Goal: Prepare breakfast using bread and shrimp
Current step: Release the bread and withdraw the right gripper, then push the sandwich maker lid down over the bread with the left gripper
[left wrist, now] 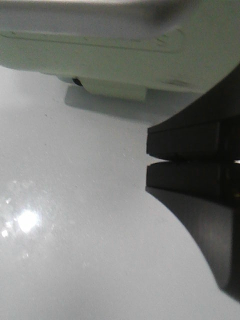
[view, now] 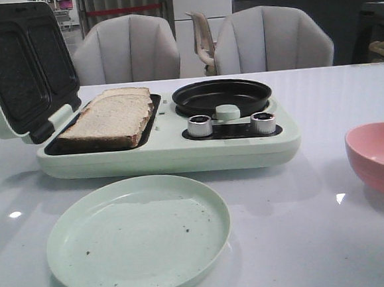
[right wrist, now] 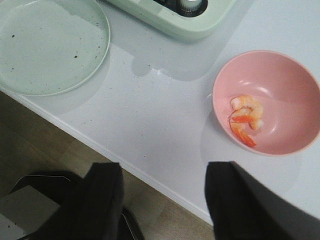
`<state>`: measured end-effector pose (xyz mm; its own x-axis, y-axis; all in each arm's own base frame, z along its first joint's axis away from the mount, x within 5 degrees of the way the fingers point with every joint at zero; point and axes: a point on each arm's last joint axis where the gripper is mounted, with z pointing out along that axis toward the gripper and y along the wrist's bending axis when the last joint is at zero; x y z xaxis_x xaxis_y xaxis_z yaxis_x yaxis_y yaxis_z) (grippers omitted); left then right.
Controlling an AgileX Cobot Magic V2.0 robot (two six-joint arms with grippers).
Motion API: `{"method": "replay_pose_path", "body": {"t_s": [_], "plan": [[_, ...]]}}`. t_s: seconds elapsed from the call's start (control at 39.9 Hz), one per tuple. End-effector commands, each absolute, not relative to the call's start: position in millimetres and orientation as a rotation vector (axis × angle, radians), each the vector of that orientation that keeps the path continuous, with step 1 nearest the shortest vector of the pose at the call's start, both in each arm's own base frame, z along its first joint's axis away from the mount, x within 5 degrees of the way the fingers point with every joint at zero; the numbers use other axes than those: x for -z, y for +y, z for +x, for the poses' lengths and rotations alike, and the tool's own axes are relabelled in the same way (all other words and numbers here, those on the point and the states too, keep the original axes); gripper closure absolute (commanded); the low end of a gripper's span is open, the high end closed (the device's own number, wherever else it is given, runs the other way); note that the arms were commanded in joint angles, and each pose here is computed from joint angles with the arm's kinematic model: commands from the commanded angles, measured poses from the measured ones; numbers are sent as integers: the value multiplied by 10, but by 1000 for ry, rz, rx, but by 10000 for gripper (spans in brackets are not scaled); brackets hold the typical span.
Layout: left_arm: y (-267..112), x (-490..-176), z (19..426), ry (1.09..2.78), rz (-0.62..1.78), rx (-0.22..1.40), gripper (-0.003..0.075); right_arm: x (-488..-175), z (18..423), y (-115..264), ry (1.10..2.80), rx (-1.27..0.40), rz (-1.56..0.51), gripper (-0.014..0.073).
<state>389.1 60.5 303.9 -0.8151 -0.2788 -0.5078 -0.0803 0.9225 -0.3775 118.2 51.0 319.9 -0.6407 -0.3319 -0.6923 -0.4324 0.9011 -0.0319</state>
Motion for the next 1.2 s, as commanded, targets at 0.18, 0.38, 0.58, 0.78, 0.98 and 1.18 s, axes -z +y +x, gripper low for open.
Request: {"method": "replay_pose_path", "body": {"t_s": [0.18,0.38,0.58,0.78,0.98,1.18], "plan": [[418,-3321,4123,2261,-182,842,622,-3330,1211,519,2231,-188,-520,116],[295,-3433,4112,2159,-104,1022,622,-3330,1211,519,2231,-188,-520,116],[55,-3439,4086,2180,28,1067,622,-3330,1211,519,2231,-188,-520,116],[-314,-3443,3897,2228,157,959,622,-3330,1211,519,2231,-188,-520,116],[-674,-3373,3421,2196,302,844,622,-3330,1211,519,2231,-188,-520,116],[-978,-3285,2846,2192,463,790,622,-3330,1211,519,2231,-188,-520,116]]}}
